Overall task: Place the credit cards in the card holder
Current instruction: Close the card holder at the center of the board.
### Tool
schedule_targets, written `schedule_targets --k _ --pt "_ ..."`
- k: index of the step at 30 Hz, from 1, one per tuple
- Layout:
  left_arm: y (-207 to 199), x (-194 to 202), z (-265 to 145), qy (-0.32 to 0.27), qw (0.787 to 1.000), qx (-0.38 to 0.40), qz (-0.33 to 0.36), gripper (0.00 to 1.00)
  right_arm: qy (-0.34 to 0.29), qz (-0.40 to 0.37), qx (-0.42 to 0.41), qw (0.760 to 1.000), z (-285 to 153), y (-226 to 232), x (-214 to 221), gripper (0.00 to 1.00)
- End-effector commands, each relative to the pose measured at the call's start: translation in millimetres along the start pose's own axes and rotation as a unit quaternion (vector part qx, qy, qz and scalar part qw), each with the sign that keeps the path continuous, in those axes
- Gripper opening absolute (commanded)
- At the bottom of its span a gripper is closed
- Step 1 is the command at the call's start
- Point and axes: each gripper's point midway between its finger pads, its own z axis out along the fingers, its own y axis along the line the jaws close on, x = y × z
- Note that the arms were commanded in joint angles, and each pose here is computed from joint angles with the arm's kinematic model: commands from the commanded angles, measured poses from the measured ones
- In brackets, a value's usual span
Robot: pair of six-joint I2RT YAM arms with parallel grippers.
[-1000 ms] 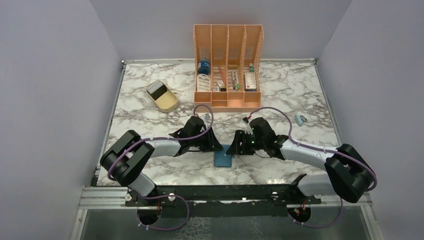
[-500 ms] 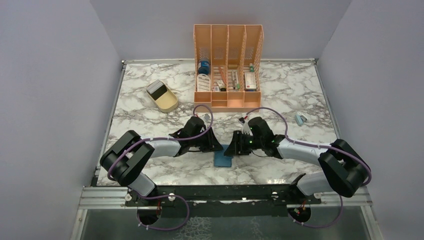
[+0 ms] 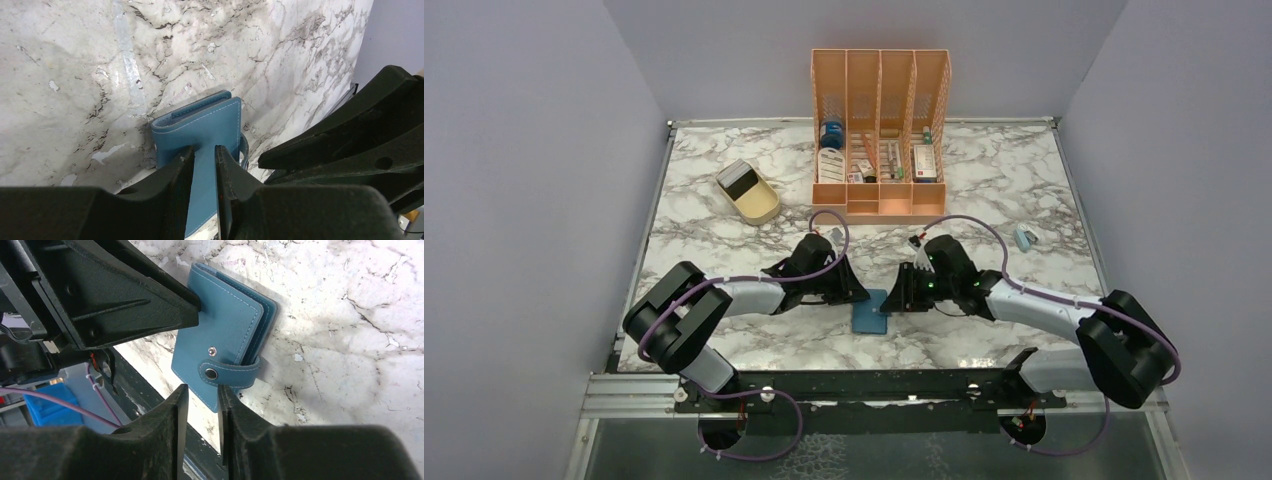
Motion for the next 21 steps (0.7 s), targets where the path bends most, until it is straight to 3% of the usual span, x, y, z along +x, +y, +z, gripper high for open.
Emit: schedule_targets --k 1,21 --pt "41.1 14.7 -1.4 0.006 0.997 -0.075 -0.010 0.26 -0.007 0.010 0.003 1.000 5.0 -3.1 -2.2 0.25" --pt "41.5 16.6 -0.8 0.008 0.997 -0.074 -0.014 0.26 0.003 0.019 0.004 1.000 23.0 -10.0 -1.5 0.18"
